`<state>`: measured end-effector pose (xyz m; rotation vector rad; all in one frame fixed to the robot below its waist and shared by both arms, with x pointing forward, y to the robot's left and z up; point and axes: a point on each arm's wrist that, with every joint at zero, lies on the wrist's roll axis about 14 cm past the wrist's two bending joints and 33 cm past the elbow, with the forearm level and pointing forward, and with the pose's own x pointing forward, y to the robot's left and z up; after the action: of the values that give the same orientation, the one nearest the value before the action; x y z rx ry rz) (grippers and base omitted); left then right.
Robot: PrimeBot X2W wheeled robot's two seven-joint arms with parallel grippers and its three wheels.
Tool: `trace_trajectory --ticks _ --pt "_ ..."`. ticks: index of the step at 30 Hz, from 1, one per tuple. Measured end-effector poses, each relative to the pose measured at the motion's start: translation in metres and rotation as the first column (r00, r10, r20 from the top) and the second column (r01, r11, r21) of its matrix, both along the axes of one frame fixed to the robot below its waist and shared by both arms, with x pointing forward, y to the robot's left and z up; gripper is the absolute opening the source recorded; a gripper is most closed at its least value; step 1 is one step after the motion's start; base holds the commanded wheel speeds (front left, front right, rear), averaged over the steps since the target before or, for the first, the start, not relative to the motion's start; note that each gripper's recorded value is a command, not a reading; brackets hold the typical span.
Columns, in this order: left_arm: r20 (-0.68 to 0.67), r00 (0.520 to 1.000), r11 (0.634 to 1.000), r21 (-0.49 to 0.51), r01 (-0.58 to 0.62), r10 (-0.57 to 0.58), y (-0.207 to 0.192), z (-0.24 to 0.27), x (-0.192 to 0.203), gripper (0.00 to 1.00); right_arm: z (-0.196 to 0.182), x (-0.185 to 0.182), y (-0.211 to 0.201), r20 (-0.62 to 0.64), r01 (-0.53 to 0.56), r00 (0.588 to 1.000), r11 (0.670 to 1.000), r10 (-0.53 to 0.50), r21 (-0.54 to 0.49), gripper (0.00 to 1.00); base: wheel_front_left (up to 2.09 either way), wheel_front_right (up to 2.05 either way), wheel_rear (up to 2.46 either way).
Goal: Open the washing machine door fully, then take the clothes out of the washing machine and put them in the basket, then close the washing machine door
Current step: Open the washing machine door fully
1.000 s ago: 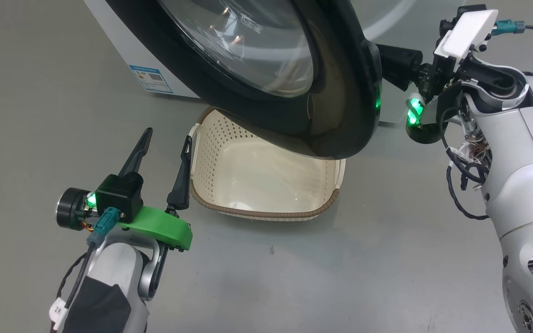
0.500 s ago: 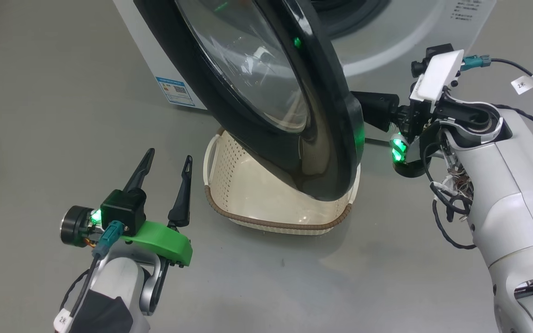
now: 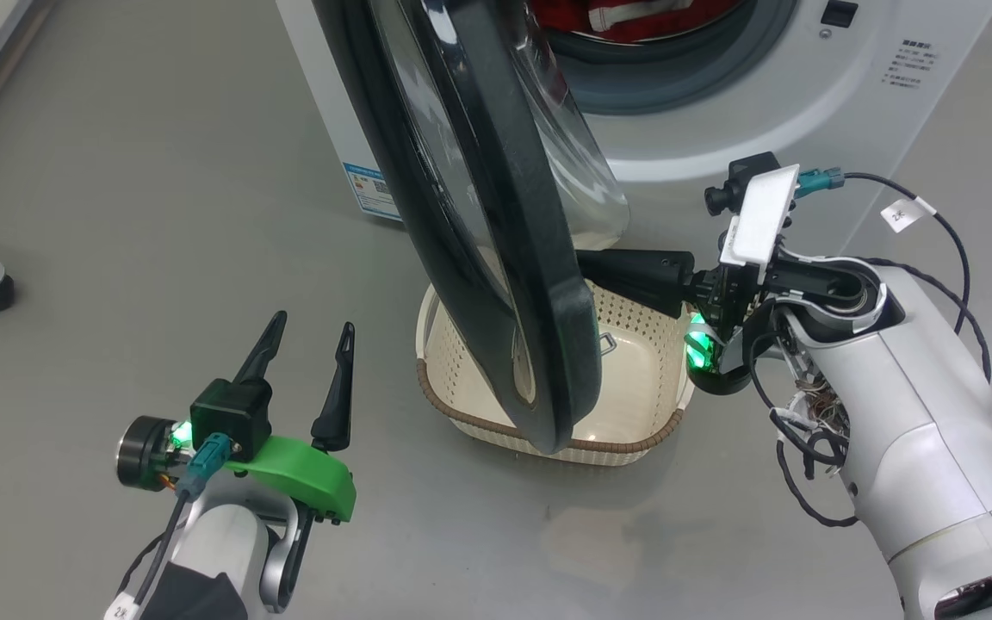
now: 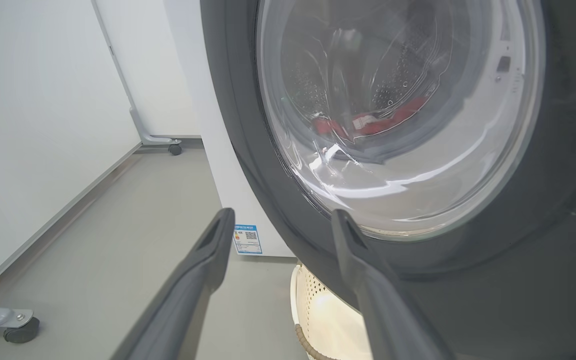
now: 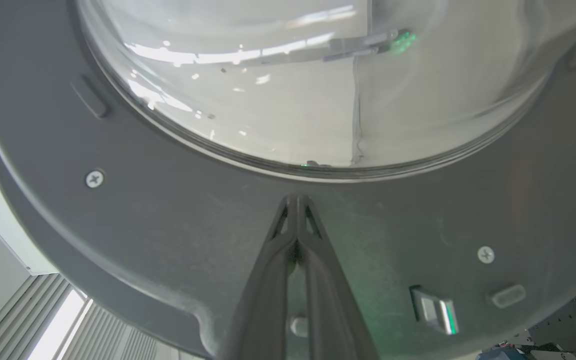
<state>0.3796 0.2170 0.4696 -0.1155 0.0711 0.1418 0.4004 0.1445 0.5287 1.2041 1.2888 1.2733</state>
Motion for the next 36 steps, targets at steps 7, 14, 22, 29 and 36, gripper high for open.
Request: trace_trajectory --ticks 7,14,22,29,36 --pt "0.002 1.0 1.0 -0.003 -0.03 0.03 0.008 0.002 -0.013 1.0 0.006 -0.031 0.015 -0.004 -0.085 0.996 0.996 0.085 0.03 0.0 0.0 0.0 0.0" --pt "-0.007 0.999 0.999 -0.003 -0.053 0.053 0.014 0.0 -0.025 1.0 0.008 -0.054 0.028 -0.006 -0.134 0.991 0.99 0.135 0.038 0.0 0.0 0.0 0.0" --pt "0.0 0.997 0.997 -0.005 -0.08 0.08 0.021 0.003 -0.034 1.0 0.009 -0.071 0.044 0.005 -0.178 0.984 0.983 0.178 0.037 0.0 0.0 0.0 0.0" --pt "0.0 0.995 0.995 -0.004 -0.096 0.096 0.025 0.003 -0.037 1.0 0.015 -0.08 0.051 0.018 -0.195 0.981 0.98 0.194 0.049 0.0 0.0 0.0 0.0" --pt "0.004 0.994 0.994 -0.008 -0.109 0.109 0.029 0.004 -0.038 1.0 0.014 -0.08 0.054 0.016 -0.17 0.985 0.984 0.17 0.047 0.0 0.0 0.0 0.0"
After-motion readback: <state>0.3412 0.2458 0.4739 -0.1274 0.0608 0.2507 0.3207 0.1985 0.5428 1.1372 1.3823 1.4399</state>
